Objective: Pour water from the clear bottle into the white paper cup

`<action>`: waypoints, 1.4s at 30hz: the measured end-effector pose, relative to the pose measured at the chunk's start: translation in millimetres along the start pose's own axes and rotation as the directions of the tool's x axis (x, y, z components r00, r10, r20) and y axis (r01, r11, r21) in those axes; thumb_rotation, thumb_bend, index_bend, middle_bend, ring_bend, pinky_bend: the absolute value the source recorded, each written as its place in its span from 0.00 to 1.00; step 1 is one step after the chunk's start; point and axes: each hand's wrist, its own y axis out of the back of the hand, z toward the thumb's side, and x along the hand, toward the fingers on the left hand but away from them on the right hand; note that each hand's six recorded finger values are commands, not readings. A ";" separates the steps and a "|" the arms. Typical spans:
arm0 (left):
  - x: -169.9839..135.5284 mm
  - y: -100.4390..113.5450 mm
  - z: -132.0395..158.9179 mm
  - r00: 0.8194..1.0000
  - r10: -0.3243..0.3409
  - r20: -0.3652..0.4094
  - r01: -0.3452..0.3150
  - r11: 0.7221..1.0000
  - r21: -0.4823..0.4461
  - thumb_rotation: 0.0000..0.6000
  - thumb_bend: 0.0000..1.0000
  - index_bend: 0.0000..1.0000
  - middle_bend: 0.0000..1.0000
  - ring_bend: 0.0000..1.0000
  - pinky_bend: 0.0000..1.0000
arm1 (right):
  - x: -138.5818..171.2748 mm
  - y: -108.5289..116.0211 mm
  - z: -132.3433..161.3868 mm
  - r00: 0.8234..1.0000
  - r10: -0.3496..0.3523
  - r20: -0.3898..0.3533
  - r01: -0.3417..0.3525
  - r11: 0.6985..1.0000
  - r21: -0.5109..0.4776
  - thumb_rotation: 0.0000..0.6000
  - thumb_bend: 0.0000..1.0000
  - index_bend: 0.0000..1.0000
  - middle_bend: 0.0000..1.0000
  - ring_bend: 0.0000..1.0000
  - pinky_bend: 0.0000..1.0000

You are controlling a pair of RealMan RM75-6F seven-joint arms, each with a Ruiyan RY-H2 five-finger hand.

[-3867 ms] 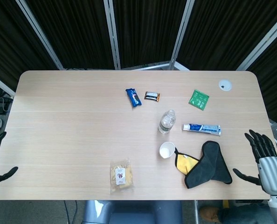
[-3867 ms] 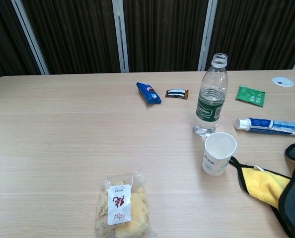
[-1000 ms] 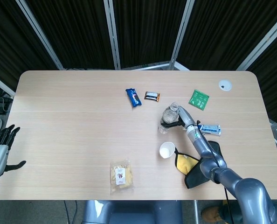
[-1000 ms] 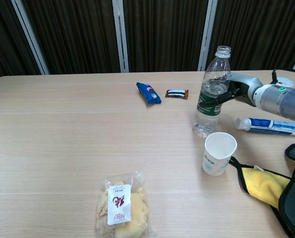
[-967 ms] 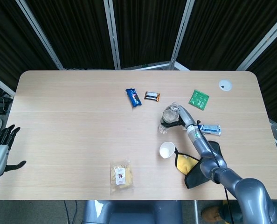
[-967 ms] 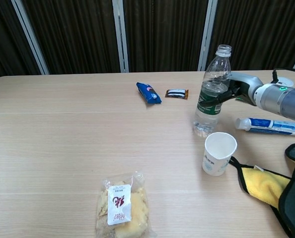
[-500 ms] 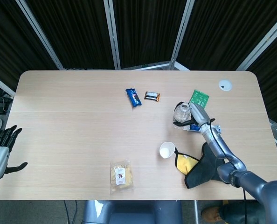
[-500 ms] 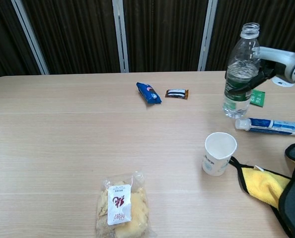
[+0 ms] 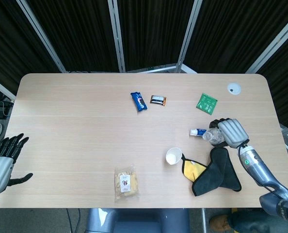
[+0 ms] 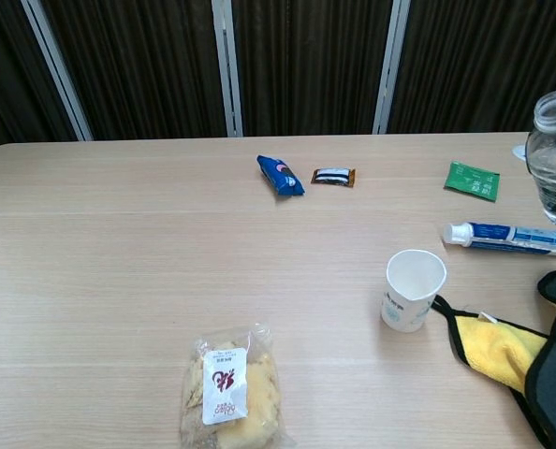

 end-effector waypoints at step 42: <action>0.7 0.1 -9.5 1.000 0.000 -0.023 0.001 1.000 0.009 1.00 0.04 0.00 0.00 0.00 0.00 | -8.4 -50.0 51.3 0.996 0.016 0.082 -0.050 0.897 0.438 1.00 0.50 0.55 0.66 0.59 0.49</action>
